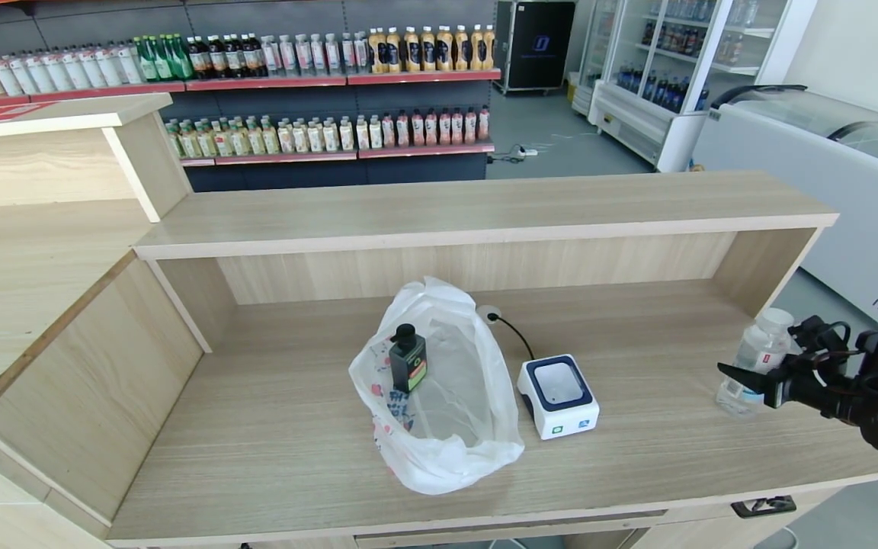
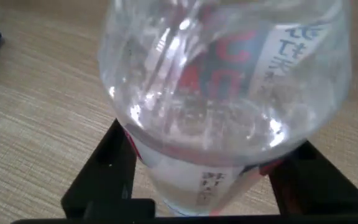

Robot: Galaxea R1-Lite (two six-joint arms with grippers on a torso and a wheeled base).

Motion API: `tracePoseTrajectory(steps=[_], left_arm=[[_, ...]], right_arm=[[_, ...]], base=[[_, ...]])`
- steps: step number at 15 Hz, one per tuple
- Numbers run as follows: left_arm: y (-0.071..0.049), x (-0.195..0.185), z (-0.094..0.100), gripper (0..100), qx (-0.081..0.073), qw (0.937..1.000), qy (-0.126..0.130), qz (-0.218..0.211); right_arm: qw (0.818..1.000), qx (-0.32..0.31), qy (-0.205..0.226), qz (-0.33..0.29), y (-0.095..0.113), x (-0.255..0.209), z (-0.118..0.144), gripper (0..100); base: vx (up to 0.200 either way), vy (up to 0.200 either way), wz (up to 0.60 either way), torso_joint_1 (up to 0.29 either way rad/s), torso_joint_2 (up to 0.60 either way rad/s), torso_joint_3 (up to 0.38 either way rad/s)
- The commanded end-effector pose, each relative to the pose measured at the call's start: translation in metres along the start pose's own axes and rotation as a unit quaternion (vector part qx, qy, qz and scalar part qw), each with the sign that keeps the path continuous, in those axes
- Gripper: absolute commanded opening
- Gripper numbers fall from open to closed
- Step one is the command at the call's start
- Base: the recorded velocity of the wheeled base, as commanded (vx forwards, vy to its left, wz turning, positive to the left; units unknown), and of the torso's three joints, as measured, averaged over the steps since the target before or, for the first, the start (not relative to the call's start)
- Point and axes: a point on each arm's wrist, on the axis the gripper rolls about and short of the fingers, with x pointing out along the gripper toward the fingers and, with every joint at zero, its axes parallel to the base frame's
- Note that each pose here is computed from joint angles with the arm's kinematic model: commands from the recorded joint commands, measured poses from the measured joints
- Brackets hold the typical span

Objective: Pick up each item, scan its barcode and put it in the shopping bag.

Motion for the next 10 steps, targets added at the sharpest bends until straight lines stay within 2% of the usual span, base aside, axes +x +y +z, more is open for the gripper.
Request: tracePoseTrajectory(steps=[1, 4, 7, 8, 9, 10], left_arm=[[0.0, 0.0, 0.0, 100, 0.0, 1.0, 0.001, 0.0], [0.0, 0.0, 0.0, 100, 0.0, 1.0, 0.001, 0.0], [0.0, 0.0, 0.0, 100, 0.0, 1.0, 0.001, 0.0], [0.0, 0.0, 0.0, 100, 0.0, 1.0, 0.001, 0.0], [0.0, 0.0, 0.0, 100, 0.0, 1.0, 0.001, 0.0], [0.0, 0.0, 0.0, 100, 0.0, 1.0, 0.0, 0.0]], right_arm=[[1.0, -0.002, -0.005, 0.003, -0.002, -0.001, 0.001, 0], [1.0, -0.001, -0.015, 0.006, -0.005, -0.002, 0.009, 0], [0.997, 0.057, -0.045, 0.032, -0.003, -0.012, 0.052, 0], [0.992, 0.086, -0.061, 0.07, 0.006, -0.021, 0.091, 0], [0.988, 0.096, -0.07, 0.094, 0.012, -0.027, 0.112, 0], [0.977, 0.104, -0.089, 0.161, 0.028, -0.044, 0.152, 0]], base=[[0.0, 0.0, 0.0, 0.0, 0.0, 0.0], [0.0, 0.0, 0.0, 0.0, 0.0, 0.0], [0.0, 0.0, 0.0, 0.0, 0.0, 0.0], [0.0, 0.0, 0.0, 0.0, 0.0, 0.0], [0.0, 0.0, 0.0, 0.0, 0.0, 0.0], [0.0, 0.0, 0.0, 0.0, 0.0, 0.0]])
